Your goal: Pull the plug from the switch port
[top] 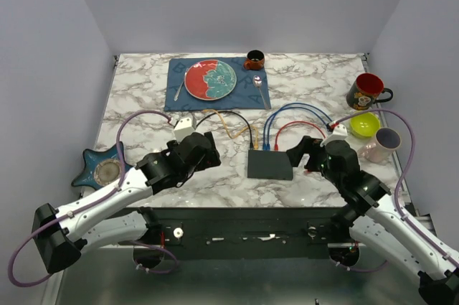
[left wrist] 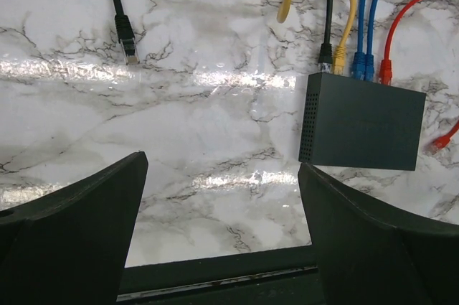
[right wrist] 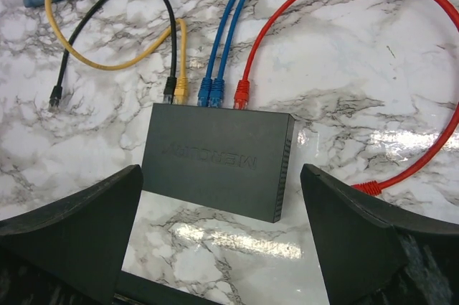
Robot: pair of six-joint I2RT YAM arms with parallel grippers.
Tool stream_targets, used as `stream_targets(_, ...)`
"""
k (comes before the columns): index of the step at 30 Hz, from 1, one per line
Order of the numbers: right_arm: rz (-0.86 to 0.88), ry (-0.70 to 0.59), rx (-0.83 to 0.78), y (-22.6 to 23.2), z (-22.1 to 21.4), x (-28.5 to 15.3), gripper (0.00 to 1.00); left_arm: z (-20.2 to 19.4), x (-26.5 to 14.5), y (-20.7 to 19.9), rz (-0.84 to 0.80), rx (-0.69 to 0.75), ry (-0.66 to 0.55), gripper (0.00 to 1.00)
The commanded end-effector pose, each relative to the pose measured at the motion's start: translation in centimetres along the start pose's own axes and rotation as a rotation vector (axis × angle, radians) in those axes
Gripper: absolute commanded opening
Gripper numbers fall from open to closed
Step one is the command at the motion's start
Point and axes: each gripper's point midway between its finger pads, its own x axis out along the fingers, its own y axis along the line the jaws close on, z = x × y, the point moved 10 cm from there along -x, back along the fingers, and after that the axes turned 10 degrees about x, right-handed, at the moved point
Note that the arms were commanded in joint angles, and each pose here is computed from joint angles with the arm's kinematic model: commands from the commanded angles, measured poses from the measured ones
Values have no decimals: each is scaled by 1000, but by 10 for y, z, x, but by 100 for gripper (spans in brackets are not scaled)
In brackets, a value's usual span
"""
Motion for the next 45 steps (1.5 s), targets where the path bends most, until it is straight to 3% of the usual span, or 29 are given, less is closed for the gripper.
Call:
stream_targets(1,-31,-4,-10,1,4,-1,100,-1,5,-4,7,-2,23,99)
stream_targets(5,-93,-60,22,-7,4,0,100,-4,8,-8,-18,0,40,99)
stream_targets(9,-85,-16,9,-5,2,0,100,-8,18,-16,-64,28,75,99)
stream_targets(13,-243,28,33,-11,-3,12,99,-7,33,-40,-145,59,139,99)
stream_targets(17,-322,59,85,-7,-2,22,87,-9,51,-58,-148,76,213,85)
stream_targets(19,-345,51,128,-6,-2,26,73,-12,60,-63,-149,75,231,78)
stream_targets(20,-351,47,140,-6,-2,28,68,-13,62,-64,-149,70,232,66)
stream_targets(22,-371,48,160,-5,0,35,58,-15,67,-66,-145,50,231,56)
stream_targets(30,-492,171,229,-22,-11,63,42,-28,86,-75,-156,46,297,7)
stream_targets(38,-531,291,212,-35,-31,85,1,-49,92,-76,-158,58,351,5)
stream_targets(45,-456,390,229,-37,-50,90,1,-72,92,-76,-191,58,430,0)
